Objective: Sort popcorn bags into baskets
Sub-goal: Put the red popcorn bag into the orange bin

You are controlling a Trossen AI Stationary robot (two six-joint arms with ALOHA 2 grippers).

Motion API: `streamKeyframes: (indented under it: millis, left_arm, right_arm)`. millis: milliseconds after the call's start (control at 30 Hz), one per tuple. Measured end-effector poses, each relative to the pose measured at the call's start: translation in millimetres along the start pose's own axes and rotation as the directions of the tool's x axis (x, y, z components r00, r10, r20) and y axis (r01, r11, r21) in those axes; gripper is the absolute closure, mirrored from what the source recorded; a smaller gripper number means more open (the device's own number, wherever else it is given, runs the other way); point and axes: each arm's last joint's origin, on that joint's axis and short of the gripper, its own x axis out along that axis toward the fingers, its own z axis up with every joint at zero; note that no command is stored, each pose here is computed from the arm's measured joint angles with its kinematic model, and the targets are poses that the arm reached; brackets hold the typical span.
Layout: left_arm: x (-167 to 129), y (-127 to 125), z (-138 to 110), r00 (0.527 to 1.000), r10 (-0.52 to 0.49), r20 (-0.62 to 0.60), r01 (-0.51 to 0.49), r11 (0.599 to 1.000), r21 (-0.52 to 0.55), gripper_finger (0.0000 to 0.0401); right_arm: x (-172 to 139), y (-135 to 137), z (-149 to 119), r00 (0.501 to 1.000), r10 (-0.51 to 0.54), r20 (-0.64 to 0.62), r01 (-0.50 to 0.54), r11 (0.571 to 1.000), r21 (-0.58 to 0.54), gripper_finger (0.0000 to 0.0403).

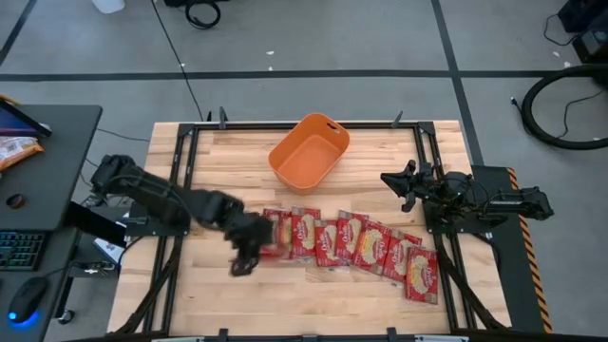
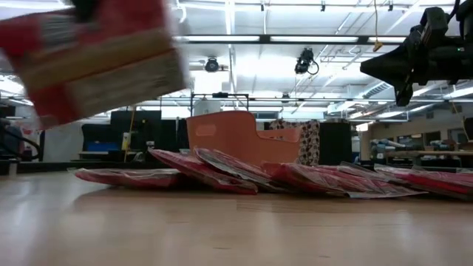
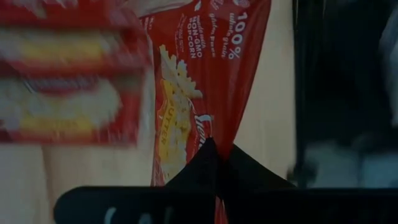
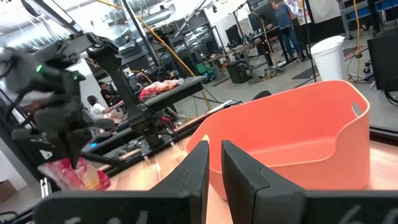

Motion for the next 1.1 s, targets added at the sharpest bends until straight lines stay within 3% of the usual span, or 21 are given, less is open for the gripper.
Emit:
streamKeyframes:
  millis: [300,433,567,767,967,1100]
  left_arm:
    - [-11.1,49.4,45.6,0.956,0.011,0.293,0.083,0.948,-0.308,0.0390]
    - [-22.9,66.3,65.0,0.886,0.020,0.464,0.142,0.940,-0.312,0.0390]
    - [-37.0,82.7,79.6,0.786,0.100,0.610,0.132,0.937,-0.324,0.0390]
    - [-51.2,103.2,86.4,0.718,0.279,0.638,0.006,0.914,-0.406,0.0390]
    - [-61.0,104.3,104.1,0.684,0.309,0.661,-0.029,0.917,-0.398,0.0390]
    - [-64.2,112.0,110.8,0.676,0.369,0.638,-0.068,0.893,-0.445,0.0390]
  right_arm:
    - [0.0,0.4,0.8,1.000,0.004,0.007,-0.004,1.000,0.003,0.0355]
    - [0.0,0.5,1.1,1.000,0.006,0.011,-0.006,1.000,0.004,0.0355]
    - [0.0,0.5,1.1,1.000,0.006,0.011,-0.006,1.000,0.004,0.0355]
    - [0.0,0.6,1.2,1.000,0.008,0.011,-0.008,1.000,0.004,0.0355]
    - [0.0,0.7,1.5,1.000,0.009,0.014,-0.009,1.000,0.005,0.0355]
    - [0.2,0.9,2.1,1.000,0.010,0.021,-0.010,1.000,0.006,0.0355]
